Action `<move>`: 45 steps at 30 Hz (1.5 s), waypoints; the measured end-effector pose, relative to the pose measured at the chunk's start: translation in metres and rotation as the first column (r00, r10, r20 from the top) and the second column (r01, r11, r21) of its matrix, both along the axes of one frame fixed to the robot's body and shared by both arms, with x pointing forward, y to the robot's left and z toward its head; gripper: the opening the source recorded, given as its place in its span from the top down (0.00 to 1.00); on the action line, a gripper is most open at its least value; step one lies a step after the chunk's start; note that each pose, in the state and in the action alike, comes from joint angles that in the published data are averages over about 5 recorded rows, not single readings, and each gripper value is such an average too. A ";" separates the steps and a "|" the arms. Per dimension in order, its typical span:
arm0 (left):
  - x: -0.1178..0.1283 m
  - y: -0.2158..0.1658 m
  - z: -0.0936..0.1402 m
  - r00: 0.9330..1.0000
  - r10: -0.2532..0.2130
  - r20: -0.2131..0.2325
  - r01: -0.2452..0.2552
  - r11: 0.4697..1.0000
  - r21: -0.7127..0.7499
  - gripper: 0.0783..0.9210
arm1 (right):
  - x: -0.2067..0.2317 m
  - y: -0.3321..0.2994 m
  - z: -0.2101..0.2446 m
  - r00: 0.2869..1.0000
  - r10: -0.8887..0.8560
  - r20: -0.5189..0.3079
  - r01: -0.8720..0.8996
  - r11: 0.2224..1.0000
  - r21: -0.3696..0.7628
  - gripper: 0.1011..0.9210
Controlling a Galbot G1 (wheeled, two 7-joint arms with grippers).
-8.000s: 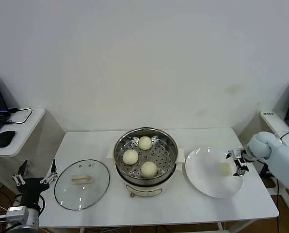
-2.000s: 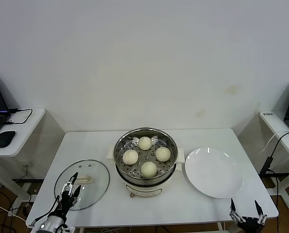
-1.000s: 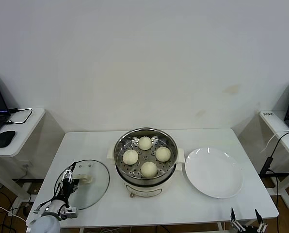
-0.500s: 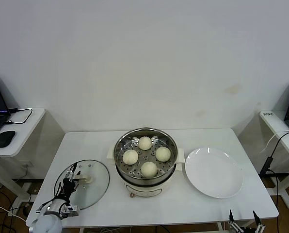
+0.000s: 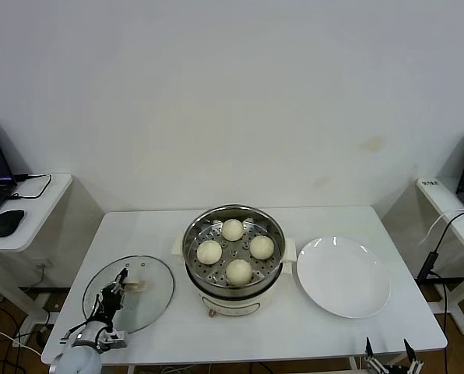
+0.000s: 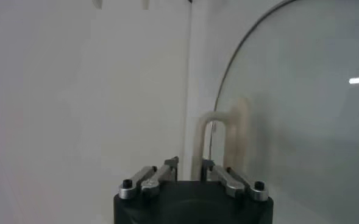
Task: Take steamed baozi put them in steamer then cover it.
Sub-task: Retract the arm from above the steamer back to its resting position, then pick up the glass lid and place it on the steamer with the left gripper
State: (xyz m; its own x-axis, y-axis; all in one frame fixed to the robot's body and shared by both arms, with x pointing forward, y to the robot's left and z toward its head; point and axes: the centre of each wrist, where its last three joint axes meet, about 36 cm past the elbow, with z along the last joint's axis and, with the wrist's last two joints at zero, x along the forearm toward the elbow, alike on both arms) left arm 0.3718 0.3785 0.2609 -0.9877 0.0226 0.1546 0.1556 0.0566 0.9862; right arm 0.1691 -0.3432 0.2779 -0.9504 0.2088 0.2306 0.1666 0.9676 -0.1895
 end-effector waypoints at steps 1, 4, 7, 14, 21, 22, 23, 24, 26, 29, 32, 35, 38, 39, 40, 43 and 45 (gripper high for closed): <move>-0.001 0.001 0.000 1.000 0.001 0.005 -0.001 1.000 -0.001 0.91 | 0.000 0.001 0.000 1.000 0.002 0.000 -0.002 1.000 0.000 0.12; -0.003 0.002 0.003 1.000 0.002 0.025 -0.002 1.000 0.000 0.92 | 0.001 0.002 0.001 1.000 0.008 0.002 -0.008 1.000 -0.002 0.12; -0.006 0.004 0.009 0.999 0.008 0.046 -0.009 1.000 0.007 0.92 | 0.002 0.003 0.002 1.000 0.014 0.003 -0.014 1.000 -0.005 0.12; -0.012 0.013 0.042 0.994 0.040 0.101 -0.043 0.999 0.028 0.92 | 0.003 0.007 0.005 0.999 0.034 0.005 -0.034 0.999 -0.012 0.12; -0.008 0.016 0.102 0.983 0.079 0.167 -0.089 0.994 0.058 0.92 | 0.003 0.013 0.009 0.998 0.060 0.010 -0.060 0.998 -0.022 0.12; -0.007 0.015 0.111 0.981 0.082 0.176 -0.094 0.994 0.061 0.92 | 0.003 0.014 0.009 0.998 0.064 0.011 -0.064 0.998 -0.024 0.12; -0.006 0.013 0.120 0.979 0.084 0.184 -0.097 0.993 0.063 0.92 | 0.003 0.015 0.010 0.998 0.068 0.013 -0.068 0.997 -0.027 0.12; -0.005 0.011 0.128 0.978 0.086 0.191 -0.100 0.993 0.065 0.92 | 0.003 0.016 0.011 0.997 0.072 0.014 -0.072 0.997 -0.030 0.12; -0.002 0.006 0.146 0.975 0.090 0.205 -0.105 0.992 0.065 0.92 | 0.004 0.017 0.012 0.997 0.080 0.018 -0.079 0.996 -0.036 0.12; 0.001 -0.005 0.169 0.970 0.089 0.226 -0.104 0.993 0.055 0.92 | 0.006 0.020 0.013 0.996 0.089 0.026 -0.088 0.995 -0.045 0.12; 0.005 -0.020 0.185 0.966 0.078 0.246 -0.089 0.995 0.034 0.92 | 0.008 0.023 0.013 0.995 0.099 0.031 -0.097 0.994 -0.057 0.12; 0.010 -0.038 0.194 0.966 0.061 0.251 -0.065 0.998 0.011 0.92 | 0.011 0.025 0.013 0.994 0.106 0.035 -0.104 0.992 -0.073 0.12; 0.015 -0.059 0.198 0.969 0.037 0.243 -0.037 0.999 -0.007 0.92 | 0.014 0.027 0.012 0.993 0.112 0.036 -0.108 0.990 -0.092 0.12; 0.017 -0.067 0.199 0.971 0.029 0.239 -0.027 1.000 -0.011 0.92 | 0.015 0.028 0.011 0.993 0.113 0.035 -0.109 0.989 -0.098 0.12; 0.019 -0.074 0.199 0.972 0.021 0.235 -0.019 1.000 -0.014 0.92 | 0.016 0.028 0.011 0.993 0.113 0.034 -0.109 0.989 -0.105 0.12; 0.025 -0.098 0.200 0.975 -0.001 0.221 0.005 1.000 -0.018 0.92 | 0.018 0.029 0.009 0.993 0.113 0.032 -0.108 0.987 -0.122 0.12; 0.028 -0.114 0.202 0.977 -0.015 0.214 0.019 1.000 -0.018 0.92 | 0.020 0.029 0.009 0.993 0.113 0.031 -0.108 0.985 -0.133 0.12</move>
State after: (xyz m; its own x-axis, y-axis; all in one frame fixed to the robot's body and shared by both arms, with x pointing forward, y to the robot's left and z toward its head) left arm 0.3999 0.2649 0.4626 -0.9973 0.0405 -0.0608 -0.0576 0.0757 0.9955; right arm 0.1891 -0.3138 0.2870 -0.9768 0.1283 0.1715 0.0698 0.9476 -0.3117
